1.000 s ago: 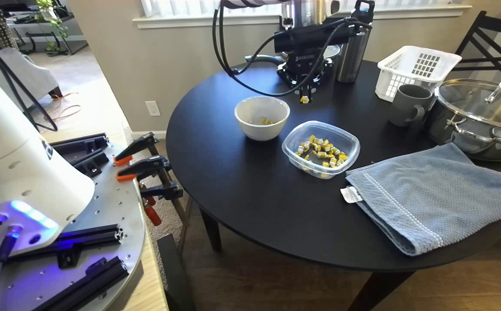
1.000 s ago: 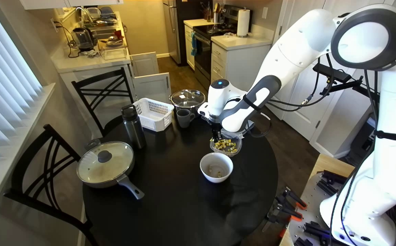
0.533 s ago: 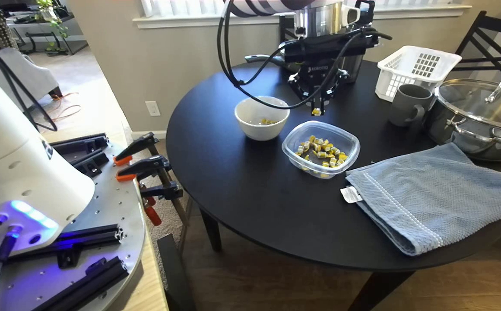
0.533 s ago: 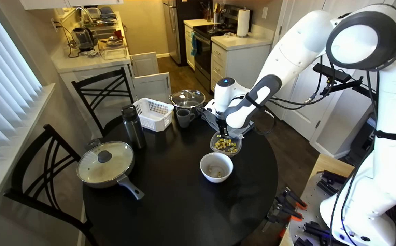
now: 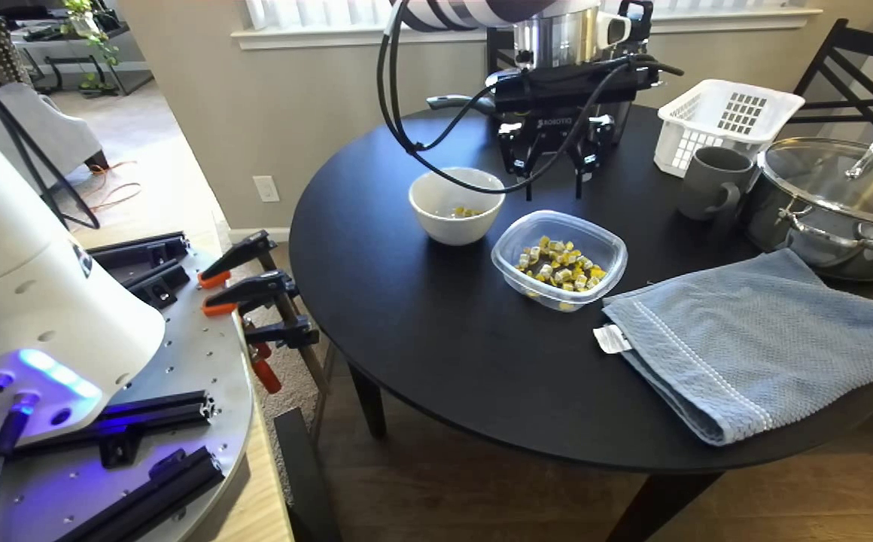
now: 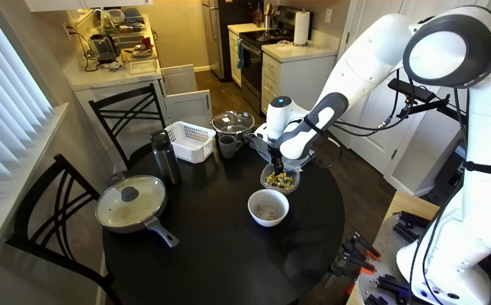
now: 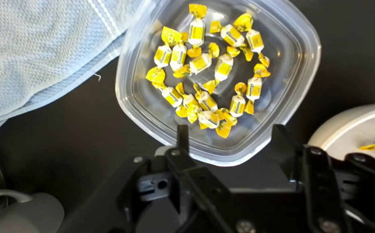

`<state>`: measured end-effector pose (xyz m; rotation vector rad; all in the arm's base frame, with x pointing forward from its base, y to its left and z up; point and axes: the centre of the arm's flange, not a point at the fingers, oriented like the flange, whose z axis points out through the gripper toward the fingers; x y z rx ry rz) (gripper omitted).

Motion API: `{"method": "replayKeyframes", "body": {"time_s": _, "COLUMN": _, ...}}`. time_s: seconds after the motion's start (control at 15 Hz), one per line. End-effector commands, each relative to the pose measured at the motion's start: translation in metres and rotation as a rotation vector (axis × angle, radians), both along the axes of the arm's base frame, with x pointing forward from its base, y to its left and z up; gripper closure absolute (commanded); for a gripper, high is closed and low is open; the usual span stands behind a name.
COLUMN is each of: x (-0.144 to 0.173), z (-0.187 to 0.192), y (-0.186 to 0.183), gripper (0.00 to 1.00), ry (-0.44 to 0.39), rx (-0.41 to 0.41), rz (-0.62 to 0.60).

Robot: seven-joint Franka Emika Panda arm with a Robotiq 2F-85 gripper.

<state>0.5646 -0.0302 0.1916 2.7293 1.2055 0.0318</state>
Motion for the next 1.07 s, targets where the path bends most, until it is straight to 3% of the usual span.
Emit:
{"method": "replayKeyframes", "body": {"time_s": 0.0, "x": -0.009, "z": 0.014, "y": 0.023, "gripper": 0.01, "ry": 0.020, "rx": 0.076, "rz": 0.030}}
{"method": "replayKeyframes", "body": {"time_s": 0.53, "x": -0.019, "z": 0.005, "y": 0.094, "gripper": 0.00, "ry": 0.050, "rx": 0.144, "rz": 0.097}}
{"method": "replayKeyframes", "body": {"time_s": 0.6, "x": -0.021, "z": 0.004, "y": 0.100, "gripper": 0.04, "ry": 0.060, "rx": 0.150, "rz": 0.100}}
{"method": "replayKeyframes", "body": {"time_s": 0.67, "x": -0.023, "z": 0.003, "y": 0.105, "gripper": 0.19, "ry": 0.070, "rx": 0.155, "rz": 0.106}}
{"method": "replayKeyframes", "body": {"time_s": 0.8, "x": -0.027, "z": 0.001, "y": 0.115, "gripper": 0.20, "ry": 0.093, "rx": 0.164, "rz": 0.111}}
{"method": "replayKeyframes", "body": {"time_s": 1.0, "x": -0.033, "z": -0.005, "y": 0.124, "gripper": 0.31, "ry": 0.126, "rx": 0.167, "rz": 0.115}}
